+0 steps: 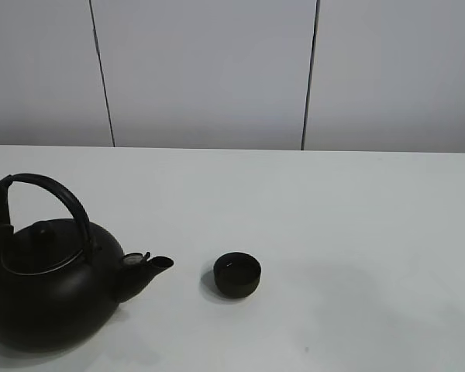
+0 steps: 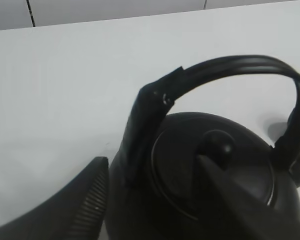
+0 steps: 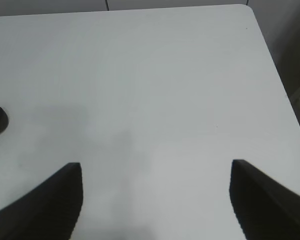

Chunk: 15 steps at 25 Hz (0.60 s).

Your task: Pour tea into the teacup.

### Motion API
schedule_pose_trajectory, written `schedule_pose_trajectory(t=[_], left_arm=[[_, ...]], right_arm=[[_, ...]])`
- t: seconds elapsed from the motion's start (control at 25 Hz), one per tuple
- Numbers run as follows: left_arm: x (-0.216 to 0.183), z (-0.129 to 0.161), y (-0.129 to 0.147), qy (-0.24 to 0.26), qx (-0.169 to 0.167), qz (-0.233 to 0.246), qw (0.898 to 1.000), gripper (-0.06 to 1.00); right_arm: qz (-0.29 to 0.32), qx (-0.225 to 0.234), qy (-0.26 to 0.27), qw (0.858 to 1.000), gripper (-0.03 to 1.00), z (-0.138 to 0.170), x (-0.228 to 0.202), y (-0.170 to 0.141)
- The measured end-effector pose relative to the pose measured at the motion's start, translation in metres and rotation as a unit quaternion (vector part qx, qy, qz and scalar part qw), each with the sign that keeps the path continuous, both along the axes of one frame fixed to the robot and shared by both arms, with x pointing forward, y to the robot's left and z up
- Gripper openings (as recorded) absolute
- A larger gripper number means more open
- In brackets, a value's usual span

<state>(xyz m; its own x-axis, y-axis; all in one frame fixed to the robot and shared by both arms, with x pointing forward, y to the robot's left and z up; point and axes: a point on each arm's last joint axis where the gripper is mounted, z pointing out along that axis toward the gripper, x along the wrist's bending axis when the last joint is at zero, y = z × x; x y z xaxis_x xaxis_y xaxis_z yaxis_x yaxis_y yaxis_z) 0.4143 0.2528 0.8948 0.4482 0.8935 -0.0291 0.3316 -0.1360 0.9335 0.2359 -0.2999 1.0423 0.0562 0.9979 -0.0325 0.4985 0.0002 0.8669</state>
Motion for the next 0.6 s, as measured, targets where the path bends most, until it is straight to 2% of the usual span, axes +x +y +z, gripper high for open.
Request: schedule_pose_trajectory(t=[0.6], left_arm=[[-0.006,-0.004,0.014,0.022,-0.011,0.090,0.996,0.37]], right_arm=[[0.000,0.000,0.000,1.000,0.56,0.000,0.000,0.000]])
